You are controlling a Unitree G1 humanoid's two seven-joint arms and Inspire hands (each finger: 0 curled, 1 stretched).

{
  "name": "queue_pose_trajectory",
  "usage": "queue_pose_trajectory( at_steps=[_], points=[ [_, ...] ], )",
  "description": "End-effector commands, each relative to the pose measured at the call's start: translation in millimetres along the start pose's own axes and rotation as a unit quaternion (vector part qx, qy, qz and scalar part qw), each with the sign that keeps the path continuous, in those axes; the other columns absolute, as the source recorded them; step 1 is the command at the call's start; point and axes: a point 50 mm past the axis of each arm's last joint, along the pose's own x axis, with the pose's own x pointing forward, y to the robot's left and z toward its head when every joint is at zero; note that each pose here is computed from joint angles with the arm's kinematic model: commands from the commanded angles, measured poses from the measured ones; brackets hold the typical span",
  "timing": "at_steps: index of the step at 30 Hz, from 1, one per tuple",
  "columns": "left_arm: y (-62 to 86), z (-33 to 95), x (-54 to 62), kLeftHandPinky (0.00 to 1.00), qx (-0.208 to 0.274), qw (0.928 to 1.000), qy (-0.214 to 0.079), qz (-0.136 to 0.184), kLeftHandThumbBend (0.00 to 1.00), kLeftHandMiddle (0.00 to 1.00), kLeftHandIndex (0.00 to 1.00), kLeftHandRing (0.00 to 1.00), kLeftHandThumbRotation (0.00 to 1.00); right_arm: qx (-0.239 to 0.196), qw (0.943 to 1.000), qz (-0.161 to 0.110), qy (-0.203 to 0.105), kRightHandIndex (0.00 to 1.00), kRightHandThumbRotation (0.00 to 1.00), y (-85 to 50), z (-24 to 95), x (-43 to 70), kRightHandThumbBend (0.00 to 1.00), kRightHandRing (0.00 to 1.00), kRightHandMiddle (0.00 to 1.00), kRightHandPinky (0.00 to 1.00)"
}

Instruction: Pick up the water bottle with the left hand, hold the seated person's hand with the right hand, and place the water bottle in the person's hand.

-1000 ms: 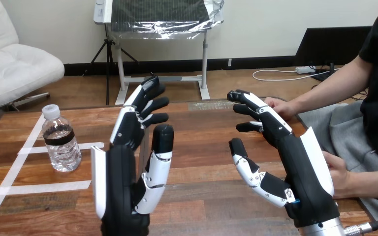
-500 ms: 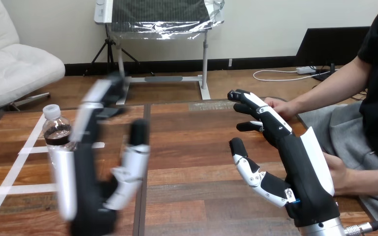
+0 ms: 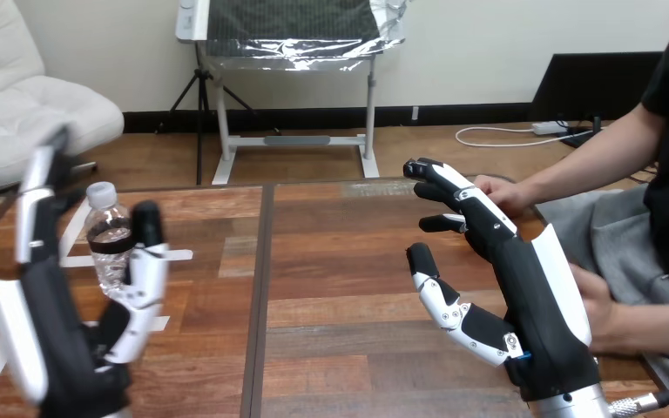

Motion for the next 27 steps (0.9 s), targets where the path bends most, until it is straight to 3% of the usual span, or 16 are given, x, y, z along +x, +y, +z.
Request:
queue_pose_trajectory(
  at_steps=[1,10,27],
  points=[
    [-2.8,-1.0,13.4,0.94,0.017,0.9996,-0.023,0.004,0.64,0.95,0.92,0.95,0.48,-0.001,0.9992,-0.017,-0.037,0.84,0.00,-4.8,6.8,15.9,0.15,0.85,0.90,0.71],
    [2.0,-19.8,29.7,0.99,0.052,0.9986,0.003,0.007,0.79,0.99,0.97,0.98,0.50,0.000,0.9992,-0.017,-0.037,0.84,0.00,-4.6,7.0,17.2,0.15,0.85,0.90,0.71],
    [5.0,-53.2,59.2,1.00,0.088,0.9923,0.084,-0.023,0.88,1.00,1.00,1.00,0.49,-0.001,0.9992,-0.016,-0.037,0.84,0.00,-5.4,6.7,18.8,0.14,0.85,0.90,0.71]
  ],
)
